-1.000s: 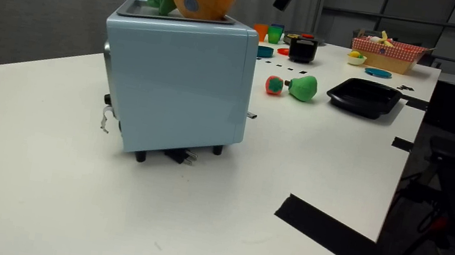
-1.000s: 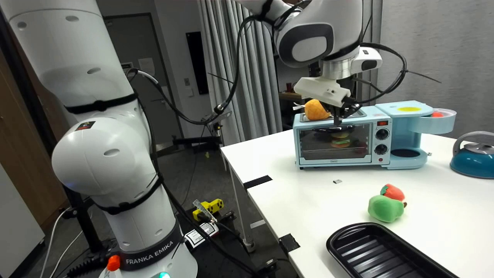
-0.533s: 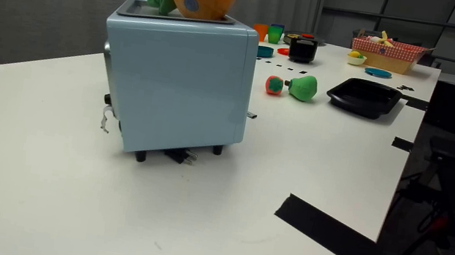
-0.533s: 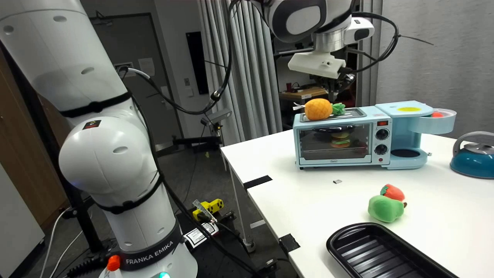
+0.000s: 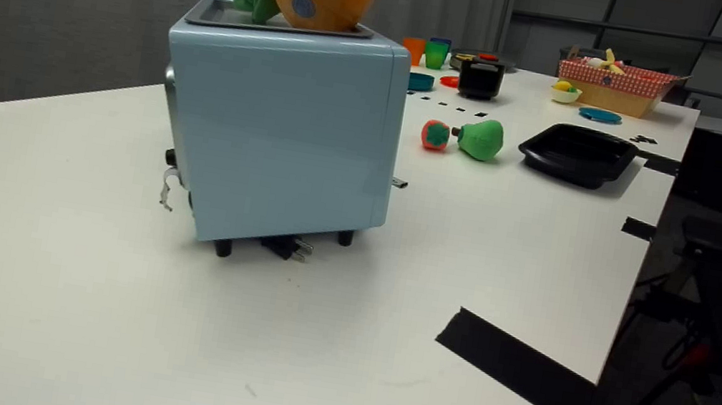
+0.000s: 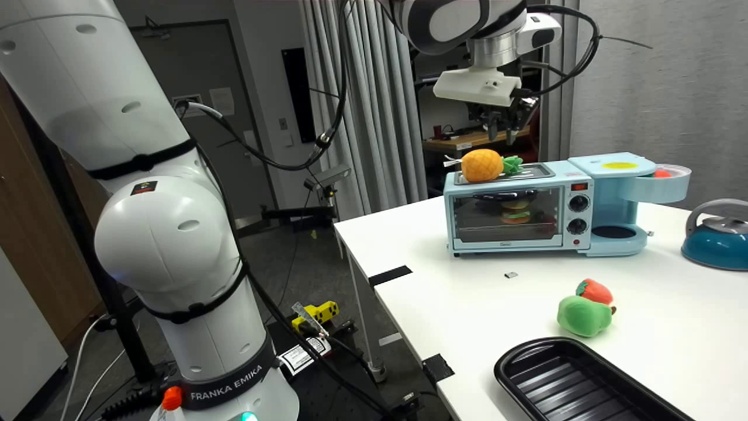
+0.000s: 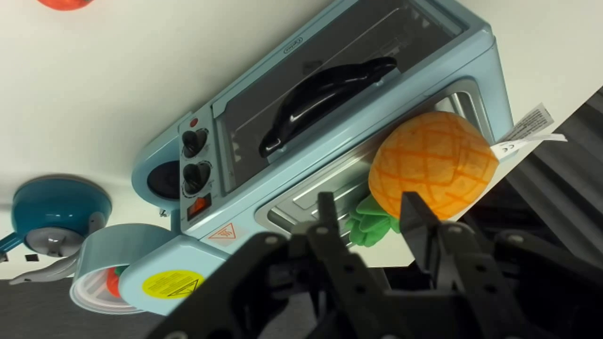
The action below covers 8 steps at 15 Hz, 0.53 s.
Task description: Press the button atop the oven, flip the switch on the front of the oven, push in the oven rack, flip the switch again, and then close the oven door
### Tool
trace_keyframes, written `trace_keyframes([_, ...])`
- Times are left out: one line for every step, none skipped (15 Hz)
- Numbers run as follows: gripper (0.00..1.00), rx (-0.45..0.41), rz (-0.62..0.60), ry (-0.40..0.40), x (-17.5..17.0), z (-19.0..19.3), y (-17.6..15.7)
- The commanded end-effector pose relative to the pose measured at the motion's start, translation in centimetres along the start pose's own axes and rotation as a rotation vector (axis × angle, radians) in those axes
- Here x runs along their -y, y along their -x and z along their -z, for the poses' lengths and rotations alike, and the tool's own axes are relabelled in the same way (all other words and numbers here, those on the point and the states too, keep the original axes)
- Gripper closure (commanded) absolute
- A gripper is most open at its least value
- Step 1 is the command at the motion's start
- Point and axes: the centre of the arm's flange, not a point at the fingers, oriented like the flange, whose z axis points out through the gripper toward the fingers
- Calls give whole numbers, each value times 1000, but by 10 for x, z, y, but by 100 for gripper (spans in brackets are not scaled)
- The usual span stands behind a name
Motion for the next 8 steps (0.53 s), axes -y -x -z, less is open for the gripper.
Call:
trace_keyframes([28, 6, 9, 6, 4, 13, -2])
trace_keyframes([22, 5, 11, 7, 4, 14, -2])
trace_keyframes([13, 4, 14, 7, 4, 16, -2])
trace_keyframes([6, 2, 15, 7, 4, 17, -2])
trace_keyframes([1, -1, 16, 7, 4, 19, -2])
trace_keyframes([0, -3, 17, 7, 4, 21, -2])
trace_keyframes([0, -3, 19, 7, 3, 23, -2])
trace_keyframes([0, -4, 19, 7, 2, 24, -2])
